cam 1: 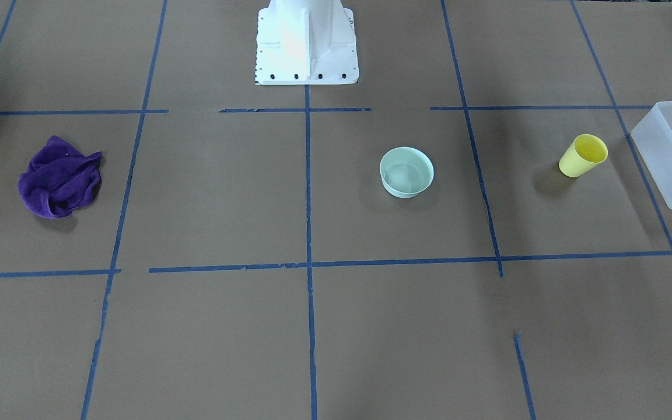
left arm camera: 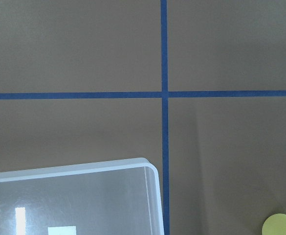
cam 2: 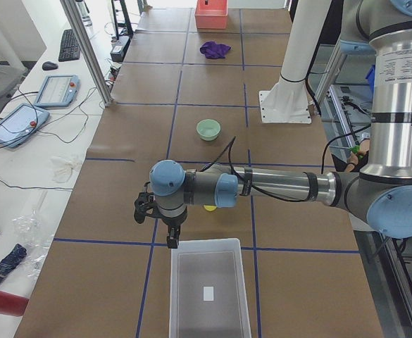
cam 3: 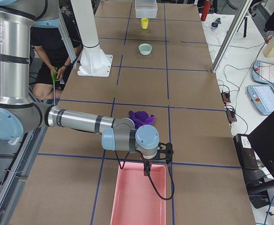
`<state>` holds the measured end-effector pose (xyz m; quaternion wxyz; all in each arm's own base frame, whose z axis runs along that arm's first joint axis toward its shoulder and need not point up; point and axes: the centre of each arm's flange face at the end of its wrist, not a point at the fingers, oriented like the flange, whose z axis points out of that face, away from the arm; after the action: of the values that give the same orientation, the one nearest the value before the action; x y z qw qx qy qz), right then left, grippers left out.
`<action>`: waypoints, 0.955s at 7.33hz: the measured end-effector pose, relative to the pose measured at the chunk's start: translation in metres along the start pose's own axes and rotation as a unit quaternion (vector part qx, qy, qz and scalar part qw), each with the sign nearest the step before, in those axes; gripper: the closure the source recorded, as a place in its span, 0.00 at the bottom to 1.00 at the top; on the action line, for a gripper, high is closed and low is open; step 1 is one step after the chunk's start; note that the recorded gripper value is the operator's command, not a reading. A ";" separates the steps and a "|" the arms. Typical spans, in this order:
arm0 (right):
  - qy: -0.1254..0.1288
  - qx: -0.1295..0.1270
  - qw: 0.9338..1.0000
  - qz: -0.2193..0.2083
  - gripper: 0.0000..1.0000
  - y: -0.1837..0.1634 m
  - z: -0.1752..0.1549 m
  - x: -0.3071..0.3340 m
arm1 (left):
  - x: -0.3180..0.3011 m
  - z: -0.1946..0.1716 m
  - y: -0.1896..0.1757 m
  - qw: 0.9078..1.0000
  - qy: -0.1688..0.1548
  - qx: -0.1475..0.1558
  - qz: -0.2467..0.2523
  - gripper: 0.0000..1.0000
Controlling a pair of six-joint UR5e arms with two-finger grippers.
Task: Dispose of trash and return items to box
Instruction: 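Reach the left gripper down to the yellow cup at the table edge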
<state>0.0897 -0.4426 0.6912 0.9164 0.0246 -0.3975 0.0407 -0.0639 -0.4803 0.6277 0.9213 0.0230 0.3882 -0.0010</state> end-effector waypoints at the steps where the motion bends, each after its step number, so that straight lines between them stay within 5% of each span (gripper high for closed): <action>1: 0.001 0.001 1.000 -0.001 0.00 -0.001 -0.001 -0.001 | 0.000 0.000 0.000 1.000 0.000 0.000 0.000 0.00; 4: 0.005 0.008 1.000 -0.006 0.00 -0.007 -0.006 -0.006 | 0.022 -0.019 -0.004 1.000 0.006 0.019 0.018 0.00; 7: 0.001 0.013 1.000 -0.006 0.00 -0.010 -0.011 -0.011 | 0.070 -0.025 -0.007 0.998 0.051 0.026 0.029 0.01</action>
<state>0.0906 -0.4525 0.6755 0.9165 0.0385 -0.3961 0.0405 -0.0326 -0.4846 0.5600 0.8991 0.0582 0.4334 0.0167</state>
